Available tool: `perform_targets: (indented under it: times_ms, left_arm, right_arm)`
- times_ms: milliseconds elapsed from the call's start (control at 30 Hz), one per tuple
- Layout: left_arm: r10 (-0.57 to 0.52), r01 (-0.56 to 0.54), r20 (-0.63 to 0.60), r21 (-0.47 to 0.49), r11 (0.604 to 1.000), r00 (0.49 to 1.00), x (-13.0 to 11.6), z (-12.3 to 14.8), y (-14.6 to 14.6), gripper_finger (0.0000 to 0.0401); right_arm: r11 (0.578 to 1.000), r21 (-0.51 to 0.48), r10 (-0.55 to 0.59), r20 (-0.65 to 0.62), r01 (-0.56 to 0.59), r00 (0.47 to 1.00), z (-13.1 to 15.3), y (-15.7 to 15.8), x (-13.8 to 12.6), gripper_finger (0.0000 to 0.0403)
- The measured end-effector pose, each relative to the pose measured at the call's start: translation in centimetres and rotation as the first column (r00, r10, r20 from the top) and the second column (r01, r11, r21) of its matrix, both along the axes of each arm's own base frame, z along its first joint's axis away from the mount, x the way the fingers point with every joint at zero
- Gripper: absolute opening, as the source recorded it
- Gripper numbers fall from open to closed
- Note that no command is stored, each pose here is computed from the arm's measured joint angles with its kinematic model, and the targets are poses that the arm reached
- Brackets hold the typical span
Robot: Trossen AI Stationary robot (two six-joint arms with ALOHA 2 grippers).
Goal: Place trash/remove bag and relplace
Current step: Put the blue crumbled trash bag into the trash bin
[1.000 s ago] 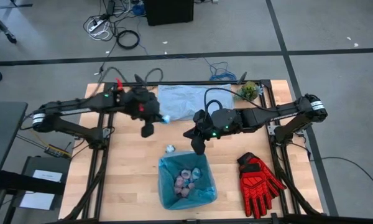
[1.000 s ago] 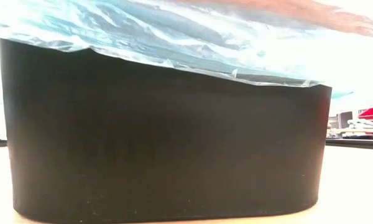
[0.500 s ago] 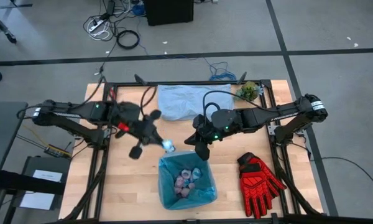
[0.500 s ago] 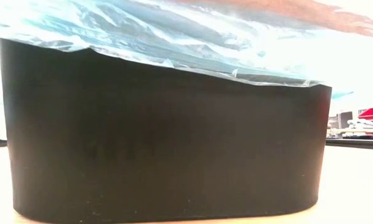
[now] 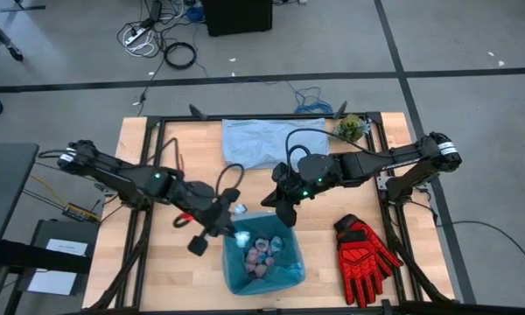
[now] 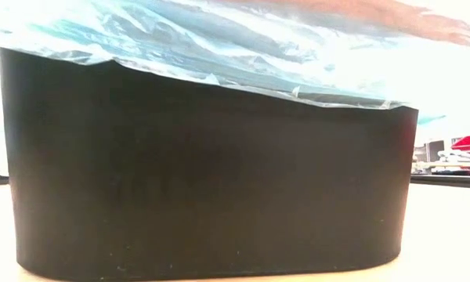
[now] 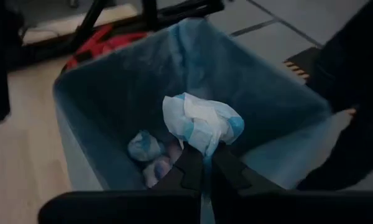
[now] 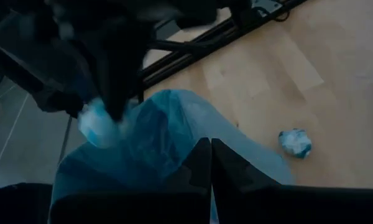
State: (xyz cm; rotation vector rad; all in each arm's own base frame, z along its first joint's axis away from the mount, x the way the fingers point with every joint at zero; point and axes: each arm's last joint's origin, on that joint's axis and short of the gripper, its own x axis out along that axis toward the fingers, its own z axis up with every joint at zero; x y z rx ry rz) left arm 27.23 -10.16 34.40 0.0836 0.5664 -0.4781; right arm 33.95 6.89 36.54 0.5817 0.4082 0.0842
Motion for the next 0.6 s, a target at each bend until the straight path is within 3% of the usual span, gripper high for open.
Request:
perform_targets:
  times_ms: [133, 433, 600]
  left_arm:
    - [0.028, -0.028, 0.008, -0.025, 0.999, 1.0, 1.1, -0.6, -0.4, 0.0078]
    - [0.114, -0.113, -0.004, -0.109, 0.988, 0.994, 1.4, 0.3, -0.4, 0.0238]
    - [0.255, -0.263, -0.087, -0.1, 0.959, 0.963, 0.9, 1.5, 0.1, 0.0271]
  right_arm:
    - [0.999, 0.003, 0.054, -0.032, -0.054, 0.998, -0.3, 0.8, -0.3, 0.0]
    - [0.985, -0.063, 0.151, -0.11, -0.158, 0.982, -1.1, 2.7, -1.2, 0.0]
    - [0.981, -0.087, 0.162, -0.107, -0.172, 0.981, -1.1, 2.9, -1.2, 0.0]
